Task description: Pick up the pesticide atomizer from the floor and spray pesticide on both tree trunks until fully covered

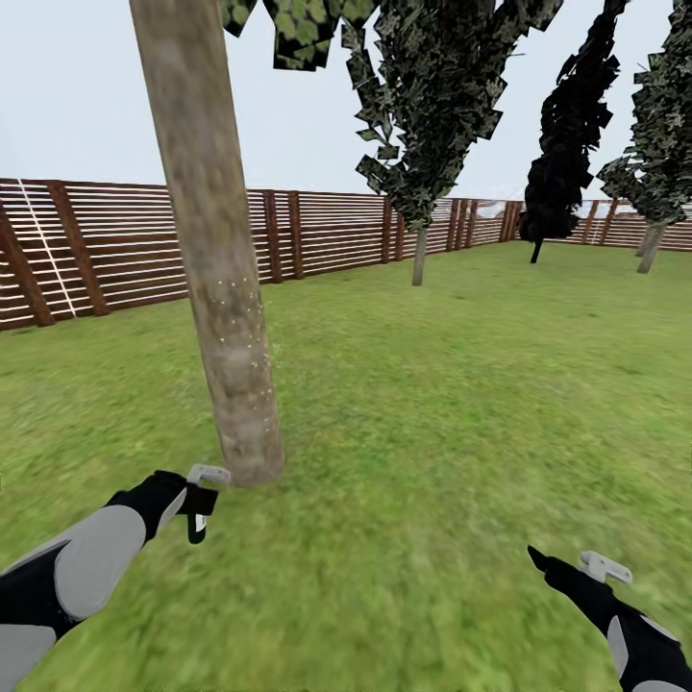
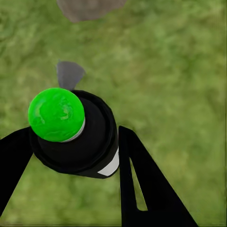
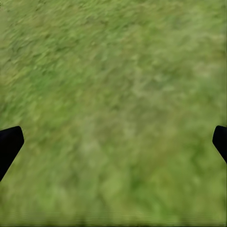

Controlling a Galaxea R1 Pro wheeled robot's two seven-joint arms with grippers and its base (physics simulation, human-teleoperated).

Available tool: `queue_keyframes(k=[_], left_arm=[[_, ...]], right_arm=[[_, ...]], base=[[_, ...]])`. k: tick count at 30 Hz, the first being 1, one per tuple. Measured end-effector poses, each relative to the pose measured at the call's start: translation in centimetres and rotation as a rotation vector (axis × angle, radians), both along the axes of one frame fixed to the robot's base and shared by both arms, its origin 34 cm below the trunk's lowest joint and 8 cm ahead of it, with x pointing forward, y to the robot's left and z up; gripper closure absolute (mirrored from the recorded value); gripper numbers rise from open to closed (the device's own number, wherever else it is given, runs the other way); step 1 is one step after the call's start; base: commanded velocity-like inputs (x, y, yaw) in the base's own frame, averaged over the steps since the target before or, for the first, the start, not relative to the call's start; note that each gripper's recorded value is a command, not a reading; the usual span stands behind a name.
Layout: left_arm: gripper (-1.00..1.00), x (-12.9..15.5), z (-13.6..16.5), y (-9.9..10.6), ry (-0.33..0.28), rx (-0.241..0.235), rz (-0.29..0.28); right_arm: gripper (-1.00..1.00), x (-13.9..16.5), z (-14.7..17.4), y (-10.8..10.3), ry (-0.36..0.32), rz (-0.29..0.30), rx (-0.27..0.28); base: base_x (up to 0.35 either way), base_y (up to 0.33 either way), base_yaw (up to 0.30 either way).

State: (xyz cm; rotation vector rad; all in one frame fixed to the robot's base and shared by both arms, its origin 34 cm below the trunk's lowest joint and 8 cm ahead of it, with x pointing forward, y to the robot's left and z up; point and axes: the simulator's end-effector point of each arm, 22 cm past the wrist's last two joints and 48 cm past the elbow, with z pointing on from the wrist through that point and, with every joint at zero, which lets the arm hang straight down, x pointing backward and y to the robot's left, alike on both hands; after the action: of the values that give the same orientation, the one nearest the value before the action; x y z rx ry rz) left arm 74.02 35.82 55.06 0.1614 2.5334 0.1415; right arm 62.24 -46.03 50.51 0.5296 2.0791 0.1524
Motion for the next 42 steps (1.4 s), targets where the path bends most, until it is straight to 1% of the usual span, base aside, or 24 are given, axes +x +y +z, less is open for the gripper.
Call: queue_keyframes(k=[2, 3, 4, 5, 6, 7, 8, 10, 11, 13, 18, 21, 22, 24, 26, 30, 37, 42], left_arm=[[1.00, 0.7, 0.7, -0.1, -0.025, -0.022, 0.019], [1.00, 1.7, 2.0, -0.3, -0.064, -0.040, 0.038], [1.00, 2.7, 3.1, -0.3, -0.097, -0.048, 0.050], [1.00, 3.9, 4.9, -0.2, -0.146, -0.063, 0.069], [1.00, 4.7, 6.0, -0.8, -0.180, -0.085, 0.080], [1.00, 5.3, 6.6, -1.8, -0.198, -0.107, 0.082], [1.00, 5.6, 6.9, -3.1, -0.207, -0.128, 0.077], [1.00, 5.9, 7.1, -5.1, -0.214, -0.149, 0.061], [1.00, 6.0, 7.2, -5.6, -0.215, -0.153, 0.056], [1.00, 6.0, 7.2, -6.0, -0.216, -0.156, 0.052], [1.00, 5.9, 7.1, -6.1, -0.206, -0.158, 0.055], [1.00, 4.9, 6.2, -6.0, -0.131, -0.164, 0.072], [1.00, 4.7, 6.4, -5.7, -0.114, -0.162, 0.082], [1.00, 4.8, 7.9, -4.4, -0.101, -0.149, 0.116], [1.00, 4.7, 8.2, -3.9, -0.087, -0.149, 0.131], [1.00, 4.6, 8.4, -3.9, -0.080, -0.150, 0.136], [1.00, 4.6, 8.4, -3.9, -0.079, -0.150, 0.135], [1.00, 4.6, 8.3, -4.1, -0.077, -0.153, 0.133]], right_arm=[[-1.00, 0.0, 0.0, 0.0, 0.000, 0.000, 0.000], [-1.00, 0.0, 0.0, 0.0, 0.000, 0.000, 0.000], [-1.00, 0.0, 0.0, 0.0, 0.000, 0.000, 0.000], [-1.00, 0.0, 0.0, 0.0, 0.000, 0.000, 0.000], [-1.00, 0.0, 0.0, 0.0, 0.000, 0.000, 0.000], [-1.00, 0.0, 0.0, 0.0, 0.000, 0.000, 0.000], [-1.00, 0.0, 0.0, 0.0, 0.000, 0.000, 0.000], [-1.00, 0.0, 0.0, 0.0, 0.000, 0.000, 0.000], [-1.00, 0.0, 0.0, 0.0, 0.000, 0.000, 0.000], [-1.00, 0.0, 0.0, 0.0, 0.000, 0.000, 0.000], [-1.00, 0.0, 0.0, 0.0, 0.000, 0.000, 0.000], [-1.00, 0.0, 0.0, 0.0, 0.000, 0.000, 0.000], [-1.00, 0.0, 0.0, 0.0, 0.000, 0.000, 0.000], [-1.00, 0.0, 0.0, 0.0, 0.000, 0.000, 0.000], [-1.00, 0.0, 0.0, 0.0, 0.000, 0.000, 0.000], [-1.00, 0.0, 0.0, 0.0, 0.000, 0.000, 0.000], [-1.00, 0.0, 0.0, 0.0, 0.000, 0.000, 0.000], [-1.00, 0.0, 0.0, 0.0, 0.000, 0.000, 0.000]], base=[[-0.033, 0.023, 0.000], [-0.014, 0.010, 0.000], [-0.007, 0.005, 0.000], [-0.004, 0.003, 0.000], [-0.002, 0.001, 0.000], [0.000, 0.000, 0.000], [0.000, 0.000, 0.000], [0.000, 0.000, 0.000], [0.000, 0.000, 0.000], [0.000, 0.000, 0.000], [0.000, 0.000, 0.000], [0.000, 0.000, 0.000], [0.000, 0.000, 0.000], [0.000, 0.000, 0.000], [0.000, 0.000, 0.000], [0.033, 0.000, 0.000], [0.277, 0.000, 0.000], [0.049, 0.000, 0.000]])
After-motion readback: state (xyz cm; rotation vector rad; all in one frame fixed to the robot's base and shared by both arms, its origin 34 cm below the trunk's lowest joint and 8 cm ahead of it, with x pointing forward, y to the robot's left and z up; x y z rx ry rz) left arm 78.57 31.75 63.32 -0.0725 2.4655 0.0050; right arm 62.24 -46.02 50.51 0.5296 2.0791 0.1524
